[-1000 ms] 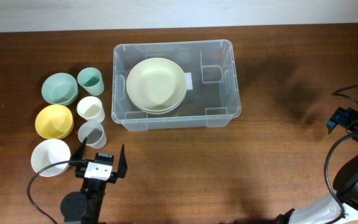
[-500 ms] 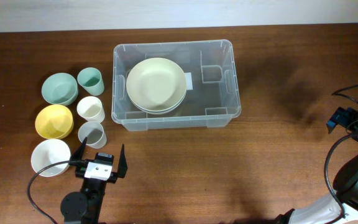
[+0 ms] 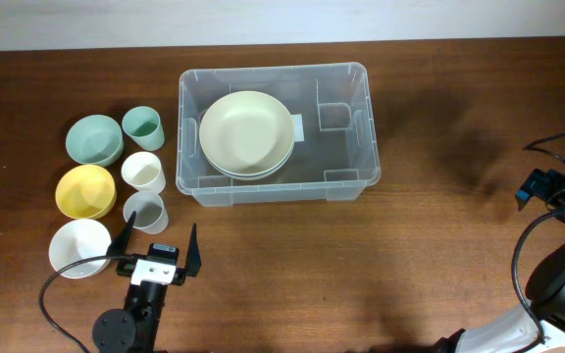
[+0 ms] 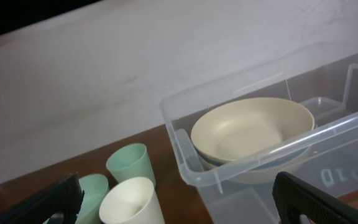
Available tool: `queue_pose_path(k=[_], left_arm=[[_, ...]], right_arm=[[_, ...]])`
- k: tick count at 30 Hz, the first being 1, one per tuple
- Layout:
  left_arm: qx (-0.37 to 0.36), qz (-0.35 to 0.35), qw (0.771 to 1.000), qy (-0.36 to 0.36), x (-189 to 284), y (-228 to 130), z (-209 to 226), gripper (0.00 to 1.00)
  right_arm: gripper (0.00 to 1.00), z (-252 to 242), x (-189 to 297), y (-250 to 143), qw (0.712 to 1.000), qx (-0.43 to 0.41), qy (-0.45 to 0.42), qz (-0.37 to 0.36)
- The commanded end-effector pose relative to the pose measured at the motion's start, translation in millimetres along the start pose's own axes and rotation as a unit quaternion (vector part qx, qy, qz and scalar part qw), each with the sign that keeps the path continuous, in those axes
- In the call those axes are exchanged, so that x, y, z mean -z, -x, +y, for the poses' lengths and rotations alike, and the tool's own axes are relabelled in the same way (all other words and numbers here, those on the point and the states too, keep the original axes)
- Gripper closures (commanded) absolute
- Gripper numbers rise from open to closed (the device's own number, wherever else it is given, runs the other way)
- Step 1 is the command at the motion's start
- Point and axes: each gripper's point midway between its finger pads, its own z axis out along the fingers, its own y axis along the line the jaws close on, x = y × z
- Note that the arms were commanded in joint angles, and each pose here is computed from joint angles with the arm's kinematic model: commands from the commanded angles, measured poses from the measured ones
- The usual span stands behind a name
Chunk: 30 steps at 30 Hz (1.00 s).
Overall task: Pack container
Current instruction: 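Move the left gripper down to the white bowl's rim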
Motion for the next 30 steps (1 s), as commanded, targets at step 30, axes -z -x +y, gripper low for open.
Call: queue_pose_path(k=[30], left_arm=[[0.128, 0.461, 0.873, 0.095, -103.9, 8.9, 150.3, 0.0]], right_arm=[[0.01, -3.9, 10.2, 5.4, 1.0, -0.007, -0.001, -0.02]])
